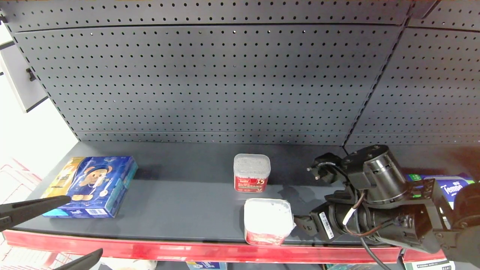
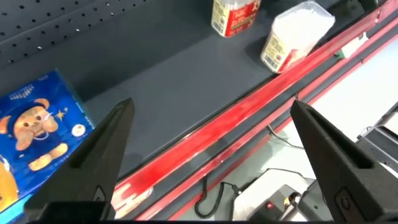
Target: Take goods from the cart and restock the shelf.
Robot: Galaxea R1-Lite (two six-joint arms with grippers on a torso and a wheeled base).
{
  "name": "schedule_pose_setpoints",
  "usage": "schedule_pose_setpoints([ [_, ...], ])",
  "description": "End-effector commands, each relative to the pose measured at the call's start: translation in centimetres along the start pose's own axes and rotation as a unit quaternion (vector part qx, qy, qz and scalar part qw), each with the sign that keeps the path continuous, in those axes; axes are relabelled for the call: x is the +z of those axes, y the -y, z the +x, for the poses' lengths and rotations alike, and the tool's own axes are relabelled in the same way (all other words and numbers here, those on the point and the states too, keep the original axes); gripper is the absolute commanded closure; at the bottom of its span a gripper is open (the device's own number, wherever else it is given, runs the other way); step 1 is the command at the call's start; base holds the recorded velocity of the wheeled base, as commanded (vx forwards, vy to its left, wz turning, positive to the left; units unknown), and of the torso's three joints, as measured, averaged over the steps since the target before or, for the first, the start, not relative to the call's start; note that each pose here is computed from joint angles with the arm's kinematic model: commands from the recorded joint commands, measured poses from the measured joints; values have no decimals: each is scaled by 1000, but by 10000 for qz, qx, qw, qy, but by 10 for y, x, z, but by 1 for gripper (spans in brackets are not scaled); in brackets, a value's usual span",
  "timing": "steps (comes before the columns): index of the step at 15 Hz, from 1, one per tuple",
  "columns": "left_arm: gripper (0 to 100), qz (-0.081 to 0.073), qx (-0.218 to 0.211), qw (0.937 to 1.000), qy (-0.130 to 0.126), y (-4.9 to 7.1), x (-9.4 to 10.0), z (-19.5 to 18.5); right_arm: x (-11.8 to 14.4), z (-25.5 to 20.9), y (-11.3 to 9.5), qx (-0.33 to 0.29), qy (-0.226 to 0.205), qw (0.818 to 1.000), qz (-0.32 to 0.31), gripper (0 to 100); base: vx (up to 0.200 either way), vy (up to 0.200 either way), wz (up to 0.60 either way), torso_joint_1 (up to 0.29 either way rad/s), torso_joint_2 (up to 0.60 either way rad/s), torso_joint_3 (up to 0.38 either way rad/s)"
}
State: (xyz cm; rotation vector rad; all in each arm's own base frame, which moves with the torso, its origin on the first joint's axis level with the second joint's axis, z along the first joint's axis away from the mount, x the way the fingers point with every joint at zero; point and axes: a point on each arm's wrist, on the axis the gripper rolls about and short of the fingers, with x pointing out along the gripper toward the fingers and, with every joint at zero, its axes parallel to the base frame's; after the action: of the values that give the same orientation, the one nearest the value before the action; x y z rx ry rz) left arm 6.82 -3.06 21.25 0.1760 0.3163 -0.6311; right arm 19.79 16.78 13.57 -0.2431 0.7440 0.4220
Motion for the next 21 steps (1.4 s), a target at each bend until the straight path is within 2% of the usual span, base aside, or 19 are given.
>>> schedule_pose_setpoints([
  [1, 0, -8, 35, 10000, 15, 0, 0, -1, 0, 1, -5, 69, -18, 9999, -71, 0, 0, 0, 0, 0, 0, 0],
  [15, 0, -24, 31, 10000, -6, -1, 0, 0, 1, 9, -20, 211, -90, 9995, -239, 0, 0, 0, 0, 0, 0, 0],
  [18, 0, -129, 32, 9999, 1, 0, 0, 0, 5, 14, -23, 219, -75, 9994, -240, 0, 0, 0, 0, 0, 0, 0],
  [21, 0, -131, 23, 9999, -5, -1, 0, 0, 5, 15, -24, 222, -89, 9994, -249, 0, 0, 0, 0, 0, 0, 0],
])
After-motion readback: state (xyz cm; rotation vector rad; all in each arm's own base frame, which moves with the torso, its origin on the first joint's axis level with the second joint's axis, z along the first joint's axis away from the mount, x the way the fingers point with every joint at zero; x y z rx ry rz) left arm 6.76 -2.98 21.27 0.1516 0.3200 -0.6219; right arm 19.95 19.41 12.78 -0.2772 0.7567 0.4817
